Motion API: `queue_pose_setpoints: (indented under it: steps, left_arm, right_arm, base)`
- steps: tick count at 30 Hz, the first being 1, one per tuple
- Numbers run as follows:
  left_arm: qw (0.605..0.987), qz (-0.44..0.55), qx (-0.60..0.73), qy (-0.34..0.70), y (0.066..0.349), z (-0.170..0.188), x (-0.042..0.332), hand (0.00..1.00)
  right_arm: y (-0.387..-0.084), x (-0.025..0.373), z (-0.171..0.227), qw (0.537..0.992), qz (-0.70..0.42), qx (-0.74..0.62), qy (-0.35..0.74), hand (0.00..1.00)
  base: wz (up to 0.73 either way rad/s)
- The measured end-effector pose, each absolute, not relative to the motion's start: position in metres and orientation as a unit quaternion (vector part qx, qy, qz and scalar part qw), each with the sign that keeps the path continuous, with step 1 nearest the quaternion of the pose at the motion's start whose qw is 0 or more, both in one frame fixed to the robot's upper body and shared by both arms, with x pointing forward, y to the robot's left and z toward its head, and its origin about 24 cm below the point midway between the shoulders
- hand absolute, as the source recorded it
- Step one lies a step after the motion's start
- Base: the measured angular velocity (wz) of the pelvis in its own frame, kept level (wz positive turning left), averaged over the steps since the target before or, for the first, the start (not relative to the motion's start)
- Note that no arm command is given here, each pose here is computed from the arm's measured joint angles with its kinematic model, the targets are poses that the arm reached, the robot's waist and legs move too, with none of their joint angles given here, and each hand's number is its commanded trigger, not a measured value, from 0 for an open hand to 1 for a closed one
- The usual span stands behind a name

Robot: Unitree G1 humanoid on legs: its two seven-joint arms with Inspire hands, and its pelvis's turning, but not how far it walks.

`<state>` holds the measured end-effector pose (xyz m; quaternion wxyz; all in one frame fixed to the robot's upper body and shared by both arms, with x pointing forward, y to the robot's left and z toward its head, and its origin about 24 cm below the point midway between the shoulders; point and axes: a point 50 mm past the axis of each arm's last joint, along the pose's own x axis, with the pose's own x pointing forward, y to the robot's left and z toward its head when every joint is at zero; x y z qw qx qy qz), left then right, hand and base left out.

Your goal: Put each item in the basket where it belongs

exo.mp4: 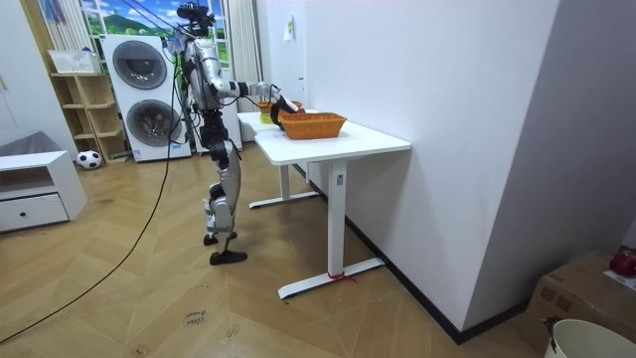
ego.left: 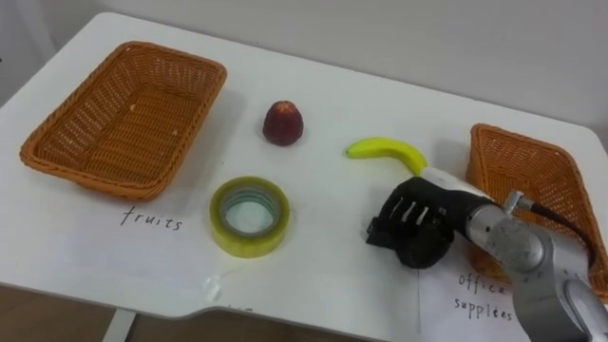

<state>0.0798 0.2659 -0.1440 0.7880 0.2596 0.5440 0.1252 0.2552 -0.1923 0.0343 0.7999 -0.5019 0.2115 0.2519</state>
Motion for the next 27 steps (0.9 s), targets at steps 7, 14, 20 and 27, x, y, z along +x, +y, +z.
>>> queue_pose_setpoints:
  steps: [7,14,20,27]
  left_arm:
    - [0.789,0.125,0.259,0.543,0.266,-0.144,0.081,0.0]
    - [0.79,0.128,0.263,0.538,0.266,-0.144,0.081,0.0]
    - [0.795,0.14,0.268,0.525,0.265,-0.142,0.082,0.0]
    - [0.801,0.137,0.266,0.519,0.263,-0.142,0.079,0.0]
  right_arm:
    - [-0.192,0.255,0.035,0.8,0.253,-0.499,0.216,1.0]
    - [-0.192,0.255,0.036,0.8,0.252,-0.501,0.212,1.0]
    - [-0.193,0.256,0.041,0.809,0.241,-0.499,0.195,1.0]
    - [-0.196,0.259,0.085,0.85,0.183,-0.486,0.088,1.0]
  base:
    - [0.0]
    - [0.0]
    - [0.0]
    - [-0.01]
